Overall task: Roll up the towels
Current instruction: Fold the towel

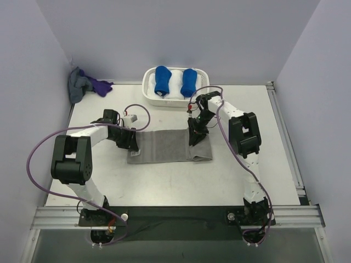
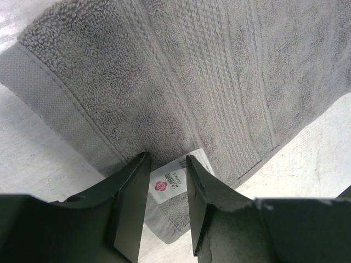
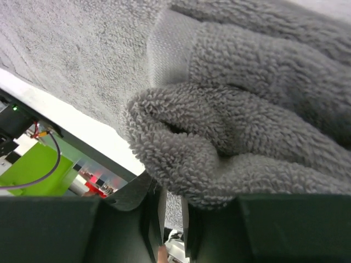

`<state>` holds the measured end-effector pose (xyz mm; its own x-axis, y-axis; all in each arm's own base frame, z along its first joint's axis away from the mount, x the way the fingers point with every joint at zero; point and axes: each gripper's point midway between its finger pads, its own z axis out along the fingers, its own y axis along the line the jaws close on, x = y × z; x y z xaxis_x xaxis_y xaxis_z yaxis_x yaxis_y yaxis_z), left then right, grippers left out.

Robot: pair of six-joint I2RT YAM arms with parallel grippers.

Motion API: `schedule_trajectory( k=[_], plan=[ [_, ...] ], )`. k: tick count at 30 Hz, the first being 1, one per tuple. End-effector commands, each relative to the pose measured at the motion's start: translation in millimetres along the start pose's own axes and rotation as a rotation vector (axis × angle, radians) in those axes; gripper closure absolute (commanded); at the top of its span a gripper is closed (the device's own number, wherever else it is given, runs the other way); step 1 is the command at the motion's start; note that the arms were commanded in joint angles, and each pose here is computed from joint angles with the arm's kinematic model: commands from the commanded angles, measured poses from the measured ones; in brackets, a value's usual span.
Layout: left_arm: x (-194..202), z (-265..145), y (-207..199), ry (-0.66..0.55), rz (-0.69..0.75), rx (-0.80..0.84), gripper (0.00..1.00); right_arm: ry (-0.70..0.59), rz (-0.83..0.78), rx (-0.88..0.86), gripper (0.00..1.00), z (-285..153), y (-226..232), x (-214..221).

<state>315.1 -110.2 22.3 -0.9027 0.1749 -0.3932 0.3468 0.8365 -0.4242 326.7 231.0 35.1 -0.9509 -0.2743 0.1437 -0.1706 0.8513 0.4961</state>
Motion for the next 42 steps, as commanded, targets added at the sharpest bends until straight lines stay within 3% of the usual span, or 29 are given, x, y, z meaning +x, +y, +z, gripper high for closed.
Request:
schedule_trajectory(
  k=[1, 5, 12, 17, 26, 35, 42],
  plan=[
    [16, 7, 8, 0.068, -0.005, -0.028, 0.57, 0.029, 0.022, -0.054, 0.81, 11, 8, 5],
    [13, 2, 2, 0.05, 0.013, -0.005, 0.56, -0.005, -0.002, -0.11, 0.7, 0, 21, 3],
    [5, -5, -8, 0.019, 0.036, 0.029, 0.55, -0.171, -0.07, -0.147, 0.69, -59, 39, -9],
    [4, -6, -9, 0.018, 0.032, 0.034, 0.55, -0.228, -0.055, -0.025, 0.66, -78, 16, -6],
    [4, -5, -8, 0.021, 0.024, 0.032, 0.54, -0.171, -0.043, 0.132, 0.65, -56, 0, -4],
    [2, -3, -5, 0.024, 0.02, 0.02, 0.54, -0.168, -0.024, 0.208, 0.66, -32, -19, -35],
    [-19, -8, 3, -0.013, 0.073, -0.028, 0.54, -0.114, 0.038, 0.202, 0.69, -2, -38, -26]
  ],
)
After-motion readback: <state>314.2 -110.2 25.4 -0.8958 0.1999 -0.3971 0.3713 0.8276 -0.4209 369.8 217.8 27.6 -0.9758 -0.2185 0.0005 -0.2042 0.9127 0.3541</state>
